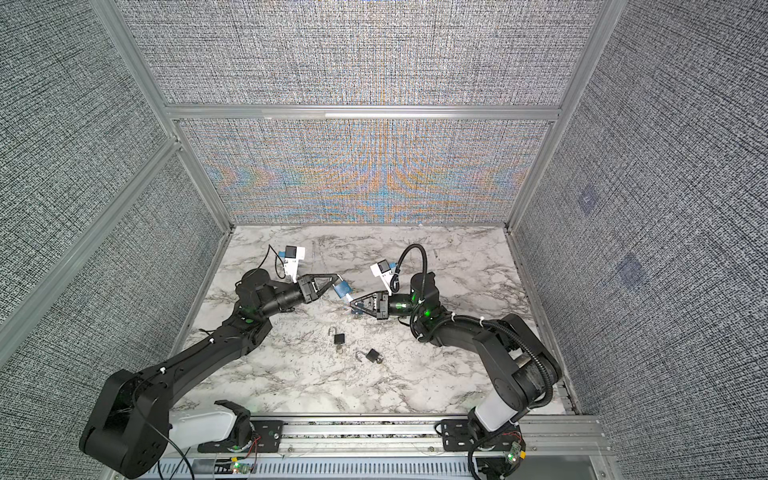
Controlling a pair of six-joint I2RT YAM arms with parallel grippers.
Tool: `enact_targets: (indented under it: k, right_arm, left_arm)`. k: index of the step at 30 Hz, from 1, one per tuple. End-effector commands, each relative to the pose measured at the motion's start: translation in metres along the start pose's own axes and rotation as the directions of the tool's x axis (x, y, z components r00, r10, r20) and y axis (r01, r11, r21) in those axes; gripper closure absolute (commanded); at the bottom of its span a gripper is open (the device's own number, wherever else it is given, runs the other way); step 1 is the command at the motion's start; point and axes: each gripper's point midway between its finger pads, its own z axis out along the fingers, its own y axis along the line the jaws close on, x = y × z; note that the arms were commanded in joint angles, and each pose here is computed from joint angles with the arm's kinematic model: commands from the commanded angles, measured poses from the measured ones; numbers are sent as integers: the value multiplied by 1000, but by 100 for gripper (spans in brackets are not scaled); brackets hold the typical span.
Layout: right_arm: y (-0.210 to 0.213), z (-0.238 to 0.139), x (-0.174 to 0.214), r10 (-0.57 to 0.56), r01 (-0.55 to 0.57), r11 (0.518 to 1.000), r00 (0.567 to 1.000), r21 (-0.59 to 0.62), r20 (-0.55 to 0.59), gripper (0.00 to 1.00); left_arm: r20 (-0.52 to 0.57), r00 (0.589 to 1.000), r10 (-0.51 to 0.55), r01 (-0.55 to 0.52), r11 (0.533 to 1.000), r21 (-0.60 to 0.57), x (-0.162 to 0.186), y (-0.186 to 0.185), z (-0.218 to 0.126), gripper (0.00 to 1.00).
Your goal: Lock with the key
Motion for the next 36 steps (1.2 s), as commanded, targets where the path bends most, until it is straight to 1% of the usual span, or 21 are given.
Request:
enact_targets:
  k: [1, 8, 11, 13, 16, 19, 22, 27, 32, 36]
  right_arm:
    - [3, 0, -1, -5, 5, 1000, 1000, -14, -1, 100]
    - [-3, 0, -2, -3, 3, 1000, 1000, 19, 10, 100]
    - [-11, -4, -4, -4, 2, 997, 1000, 80, 22, 100]
    - [-21, -9, -6, -3, -1, 988, 1000, 156, 28, 100]
    - [-38, -23, -10, -11, 0, 951, 999, 309, 34, 100]
    - [-41, -41, -12, -38, 23, 912, 999, 410, 28, 100]
    - [-39, -59, -16, -37, 16, 884, 999, 467, 37, 100]
    - [-39, -91, -14, -29, -5, 823, 998, 569, 50, 100]
    - [-34, -116, -11, -15, -38, 789, 997, 614, 81, 100]
    - [-27, -137, -9, -15, -58, 759, 994, 649, 106, 100]
  left_arm:
    - [71, 996, 57, -60, 997, 46, -19, -15, -4, 100]
    - [87, 993, 86, -88, 996, 22, -25, -11, -11, 100]
    - [68, 993, 94, -93, 996, -15, -21, -5, -13, 100]
    - [49, 994, 99, -97, 994, -42, -17, 1, -14, 100]
    - [9, 996, 94, -93, 991, -93, -8, 12, -15, 100]
    - [-38, 996, 81, -86, 987, -137, 3, 23, -15, 100]
    - [-71, 994, 78, -88, 986, -142, 14, 26, -13, 100]
    - [-108, 991, 81, -95, 986, -138, 27, 24, -4, 100]
    - [-176, 980, 89, -107, 990, -96, 49, 13, 18, 100]
    - [-195, 977, 87, -100, 994, -54, 60, 4, 36, 100]
